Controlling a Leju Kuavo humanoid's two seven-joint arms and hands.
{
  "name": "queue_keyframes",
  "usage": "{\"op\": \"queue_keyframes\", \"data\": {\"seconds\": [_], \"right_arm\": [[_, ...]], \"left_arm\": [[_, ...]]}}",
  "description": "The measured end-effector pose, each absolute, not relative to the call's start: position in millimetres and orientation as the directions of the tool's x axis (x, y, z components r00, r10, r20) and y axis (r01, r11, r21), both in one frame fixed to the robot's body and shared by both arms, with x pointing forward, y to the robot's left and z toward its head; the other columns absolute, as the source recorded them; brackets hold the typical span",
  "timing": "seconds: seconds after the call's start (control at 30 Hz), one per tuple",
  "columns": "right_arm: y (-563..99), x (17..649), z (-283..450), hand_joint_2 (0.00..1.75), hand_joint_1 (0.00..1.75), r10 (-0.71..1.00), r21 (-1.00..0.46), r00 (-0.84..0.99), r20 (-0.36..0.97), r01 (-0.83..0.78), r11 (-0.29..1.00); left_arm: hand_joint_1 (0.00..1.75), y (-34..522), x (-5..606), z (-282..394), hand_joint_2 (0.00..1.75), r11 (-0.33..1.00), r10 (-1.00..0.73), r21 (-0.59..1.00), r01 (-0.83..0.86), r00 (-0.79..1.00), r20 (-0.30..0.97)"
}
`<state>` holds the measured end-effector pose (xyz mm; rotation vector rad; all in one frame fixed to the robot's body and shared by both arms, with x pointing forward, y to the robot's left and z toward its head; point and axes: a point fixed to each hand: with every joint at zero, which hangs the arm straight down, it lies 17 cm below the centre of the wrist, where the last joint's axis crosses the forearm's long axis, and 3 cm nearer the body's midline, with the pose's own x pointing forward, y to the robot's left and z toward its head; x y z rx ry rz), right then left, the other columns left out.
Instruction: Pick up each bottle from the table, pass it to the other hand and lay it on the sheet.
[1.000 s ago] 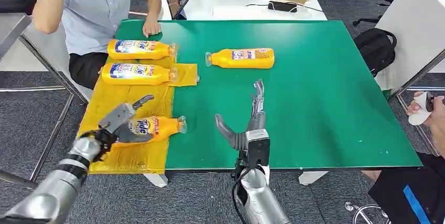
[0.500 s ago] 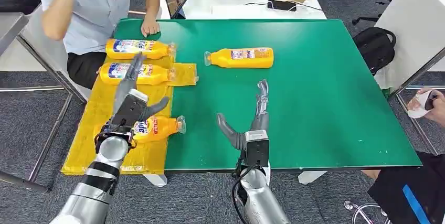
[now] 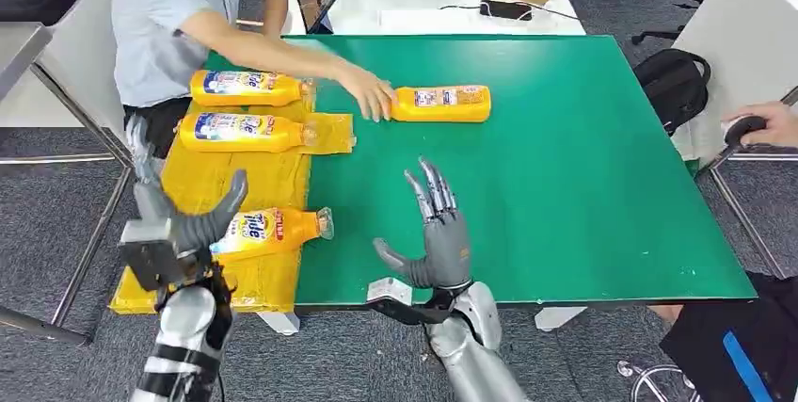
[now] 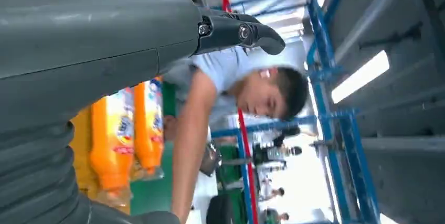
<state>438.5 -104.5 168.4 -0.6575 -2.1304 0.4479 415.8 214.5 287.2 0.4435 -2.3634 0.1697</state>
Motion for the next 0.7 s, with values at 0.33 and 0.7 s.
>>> {"op": "queue_keyframes", "data": {"seconds": [0.33, 0.7], "right_arm": [[-124, 447, 141, 1.75, 0.0, 0.633, -0.567, -0.445, 0.634, 0.29, 0.771], [-198, 484, 87, 1.75, 0.0, 0.844, -0.811, -0.242, 0.479, 0.246, 0.531]], "left_arm": [[0.0, 219, 400, 283, 1.75, 0.927, -0.262, -0.019, -0.374, -0.682, 0.683], [0.0, 222, 377, 279, 1.75, 0.926, -0.234, -0.054, -0.375, -0.678, 0.696]]}}
